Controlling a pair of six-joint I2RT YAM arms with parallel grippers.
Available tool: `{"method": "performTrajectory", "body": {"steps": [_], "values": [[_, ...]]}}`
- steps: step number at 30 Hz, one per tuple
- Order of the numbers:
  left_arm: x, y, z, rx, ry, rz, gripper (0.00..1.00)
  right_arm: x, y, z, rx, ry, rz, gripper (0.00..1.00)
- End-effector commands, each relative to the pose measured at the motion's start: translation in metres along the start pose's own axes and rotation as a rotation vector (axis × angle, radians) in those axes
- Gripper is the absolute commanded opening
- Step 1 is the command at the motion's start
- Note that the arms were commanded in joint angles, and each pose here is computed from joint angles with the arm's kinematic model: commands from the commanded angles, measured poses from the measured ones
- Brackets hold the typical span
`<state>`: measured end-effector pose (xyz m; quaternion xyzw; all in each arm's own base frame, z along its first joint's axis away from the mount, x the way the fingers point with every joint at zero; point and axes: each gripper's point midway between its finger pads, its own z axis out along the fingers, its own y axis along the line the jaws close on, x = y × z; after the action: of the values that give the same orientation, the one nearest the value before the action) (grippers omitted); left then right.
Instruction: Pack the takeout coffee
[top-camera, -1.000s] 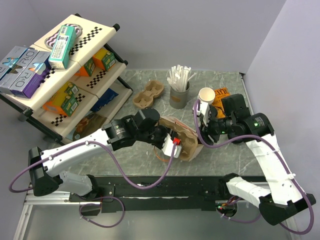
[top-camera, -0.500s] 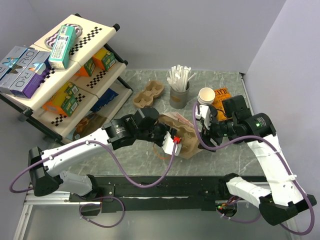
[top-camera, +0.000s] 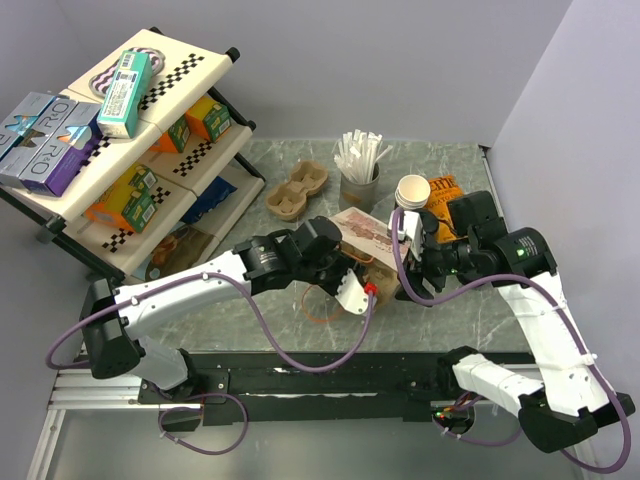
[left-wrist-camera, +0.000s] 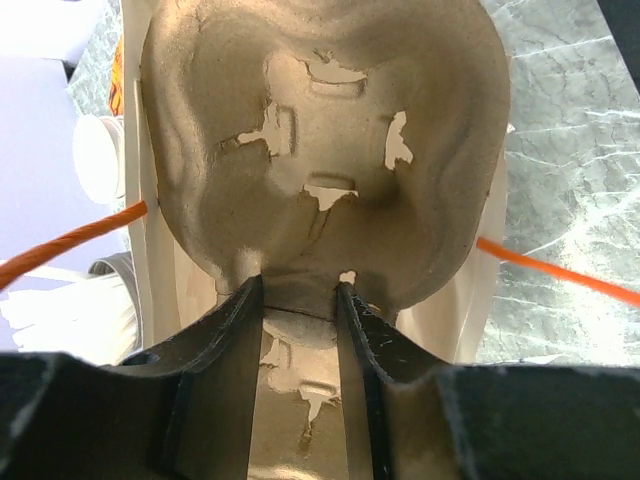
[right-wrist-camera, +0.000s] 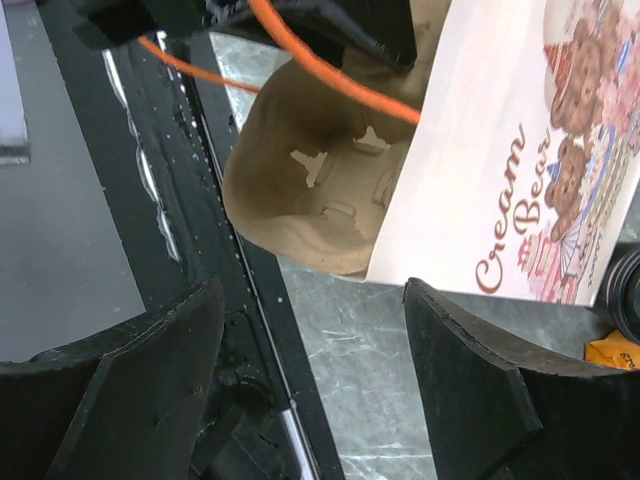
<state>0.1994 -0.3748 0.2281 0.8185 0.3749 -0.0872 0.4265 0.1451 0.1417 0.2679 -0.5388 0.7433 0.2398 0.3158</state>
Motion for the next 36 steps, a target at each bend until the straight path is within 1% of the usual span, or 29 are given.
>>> {"method": "performTrajectory", "body": {"steps": [1, 7, 12, 15, 19, 24, 30, 36], "values": [[-0.015, 0.022, -0.010, -0.065, -0.013, 0.037, 0.01, -0.019, 0.005, -0.010, 0.004, -0.062, -0.022, 0.79], [-0.011, 0.025, -0.013, -0.099, 0.000, 0.030, 0.01, -0.031, -0.007, -0.012, 0.058, -0.100, 0.003, 0.78], [-0.007, 0.024, -0.015, -0.113, 0.012, 0.004, 0.01, -0.042, -0.029, -0.016, 0.163, -0.111, 0.034, 0.77], [-0.008, 0.024, -0.019, -0.116, -0.013, -0.032, 0.01, -0.044, -0.035, -0.018, 0.209, -0.130, 0.056, 0.77], [-0.003, 0.024, -0.021, -0.124, -0.025, -0.054, 0.01, -0.045, -0.042, -0.015, 0.225, -0.129, 0.095, 0.77], [-0.001, 0.024, -0.021, -0.124, -0.042, -0.080, 0.01, -0.056, -0.044, -0.011, 0.197, -0.157, 0.092, 0.76], [0.002, 0.023, -0.023, -0.125, -0.038, -0.076, 0.01, -0.057, -0.050, -0.001, 0.181, -0.136, 0.098, 0.75], [0.005, 0.022, -0.027, -0.124, -0.033, -0.089, 0.01, -0.045, -0.064, 0.005, 0.242, -0.070, 0.103, 0.72]]}}
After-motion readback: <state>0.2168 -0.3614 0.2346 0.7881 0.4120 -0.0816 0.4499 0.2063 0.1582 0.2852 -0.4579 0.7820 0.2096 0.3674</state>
